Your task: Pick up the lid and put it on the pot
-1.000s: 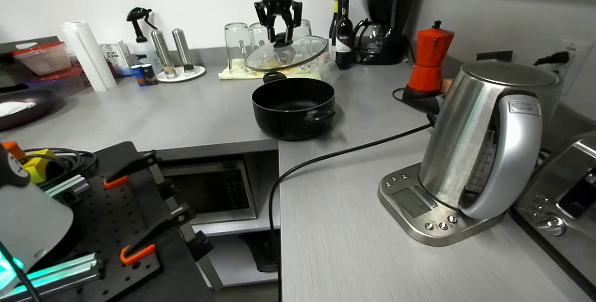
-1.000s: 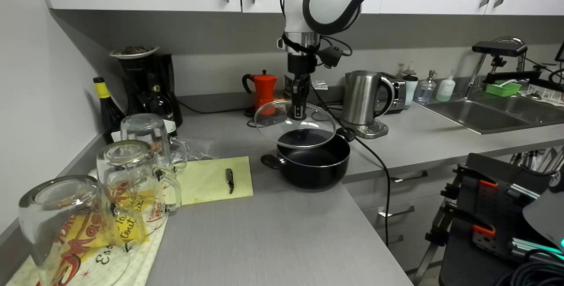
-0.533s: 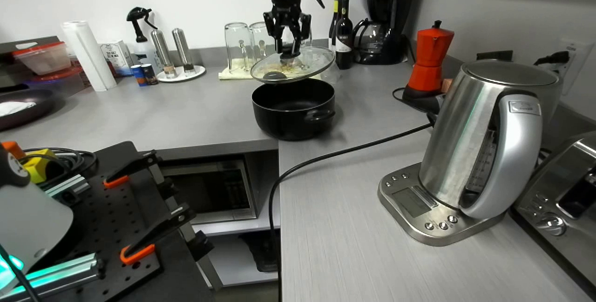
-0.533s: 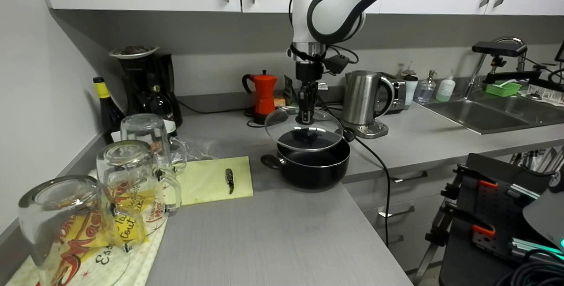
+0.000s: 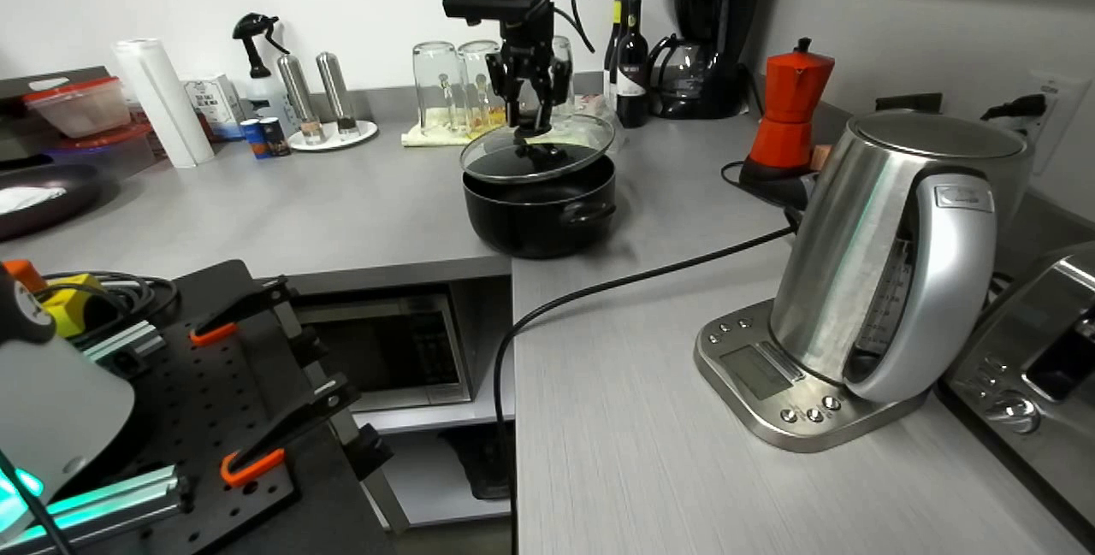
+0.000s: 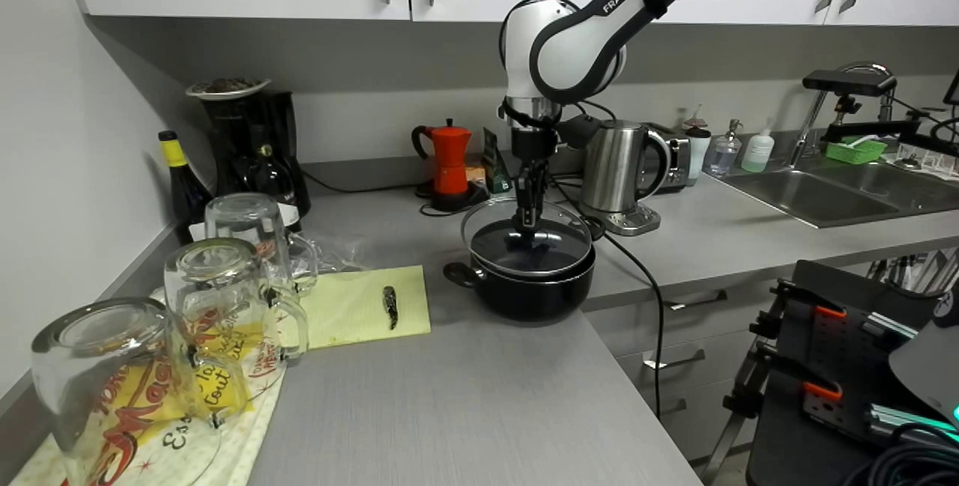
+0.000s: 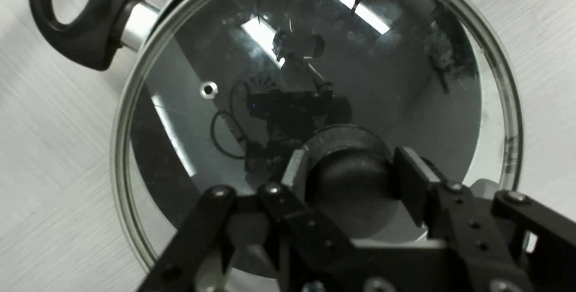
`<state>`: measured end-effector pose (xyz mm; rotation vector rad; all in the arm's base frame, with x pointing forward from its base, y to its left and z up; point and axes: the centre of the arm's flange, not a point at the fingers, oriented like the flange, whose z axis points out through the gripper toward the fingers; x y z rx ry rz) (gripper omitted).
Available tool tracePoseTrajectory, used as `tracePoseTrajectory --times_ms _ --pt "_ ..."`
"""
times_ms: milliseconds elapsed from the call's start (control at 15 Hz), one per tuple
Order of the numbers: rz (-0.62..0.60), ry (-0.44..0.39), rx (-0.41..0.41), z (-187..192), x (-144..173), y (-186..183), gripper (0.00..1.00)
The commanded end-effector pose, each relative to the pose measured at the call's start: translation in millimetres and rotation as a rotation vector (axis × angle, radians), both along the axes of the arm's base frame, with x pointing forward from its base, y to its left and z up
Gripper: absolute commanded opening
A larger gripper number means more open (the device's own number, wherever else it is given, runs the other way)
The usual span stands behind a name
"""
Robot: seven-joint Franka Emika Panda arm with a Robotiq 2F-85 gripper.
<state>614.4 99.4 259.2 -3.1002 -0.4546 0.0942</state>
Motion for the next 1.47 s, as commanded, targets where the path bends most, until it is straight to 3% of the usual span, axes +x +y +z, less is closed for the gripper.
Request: tracePoseTrajectory --times_ms 0,533,1400 --pt "-0.04 -0.024 0.024 7.2 -3.5 -12.2 0.26" --pt "-0.077 -0.009 0.05 -1.1 -1.3 -27.0 0.26" --pt "-0.062 0.026 0.057 -18.0 2.8 -19.2 0.26"
